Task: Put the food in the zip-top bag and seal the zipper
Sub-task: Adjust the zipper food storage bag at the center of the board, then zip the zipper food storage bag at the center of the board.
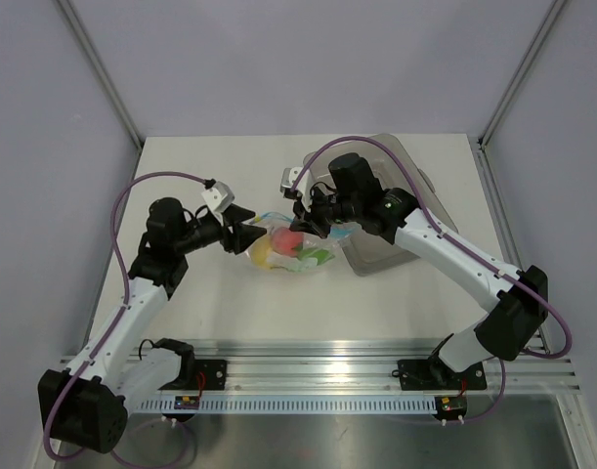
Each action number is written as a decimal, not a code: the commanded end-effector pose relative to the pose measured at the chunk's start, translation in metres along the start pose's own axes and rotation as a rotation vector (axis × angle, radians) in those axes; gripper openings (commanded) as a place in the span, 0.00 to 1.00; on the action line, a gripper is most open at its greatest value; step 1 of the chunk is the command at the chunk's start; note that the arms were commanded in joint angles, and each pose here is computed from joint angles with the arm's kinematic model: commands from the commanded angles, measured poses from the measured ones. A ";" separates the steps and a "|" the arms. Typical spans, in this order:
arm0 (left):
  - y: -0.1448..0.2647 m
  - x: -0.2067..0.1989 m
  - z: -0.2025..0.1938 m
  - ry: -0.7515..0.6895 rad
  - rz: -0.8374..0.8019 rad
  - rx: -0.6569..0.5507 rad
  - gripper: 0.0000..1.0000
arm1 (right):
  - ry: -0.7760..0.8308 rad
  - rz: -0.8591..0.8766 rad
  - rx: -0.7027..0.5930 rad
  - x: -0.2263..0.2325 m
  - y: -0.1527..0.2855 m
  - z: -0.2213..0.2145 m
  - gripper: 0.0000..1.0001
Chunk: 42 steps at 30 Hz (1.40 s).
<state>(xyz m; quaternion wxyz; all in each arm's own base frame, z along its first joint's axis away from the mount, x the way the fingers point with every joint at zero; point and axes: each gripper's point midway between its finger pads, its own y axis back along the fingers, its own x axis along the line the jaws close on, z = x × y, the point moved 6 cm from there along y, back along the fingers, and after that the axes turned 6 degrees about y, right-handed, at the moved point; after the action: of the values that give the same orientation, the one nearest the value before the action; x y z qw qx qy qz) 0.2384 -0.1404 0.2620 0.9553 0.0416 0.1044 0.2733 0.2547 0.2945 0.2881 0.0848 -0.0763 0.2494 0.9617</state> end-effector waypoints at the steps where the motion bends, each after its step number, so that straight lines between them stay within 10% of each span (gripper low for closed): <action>1: 0.000 -0.005 0.025 -0.041 -0.058 -0.117 0.57 | 0.052 -0.010 -0.082 0.002 0.010 0.024 0.00; 8: 0.000 -0.005 0.030 -0.025 -0.080 -0.137 0.10 | 0.039 -0.009 -0.072 0.003 0.009 0.020 0.00; 16: 0.005 -0.007 0.038 -0.016 -0.084 -0.149 0.00 | 0.025 -0.008 -0.051 0.002 0.008 0.018 0.02; 19: 0.008 -0.007 0.049 -0.015 -0.060 -0.166 0.00 | 0.000 -0.006 -0.023 0.000 0.008 0.020 0.46; 24: 0.006 -0.004 0.058 0.031 -0.051 -0.122 0.00 | 0.048 -0.018 -0.069 -0.003 0.022 0.042 0.63; 42: 0.006 -0.005 0.057 0.035 -0.052 -0.100 0.00 | 0.126 0.041 -0.153 -0.007 -0.006 0.099 0.40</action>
<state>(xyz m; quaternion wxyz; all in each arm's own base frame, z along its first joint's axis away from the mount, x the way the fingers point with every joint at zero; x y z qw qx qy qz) 0.2420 -0.1401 0.2964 0.9551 -0.0017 0.1487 0.2563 0.2552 0.3377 0.3592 0.0554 -0.1211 0.1937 0.9720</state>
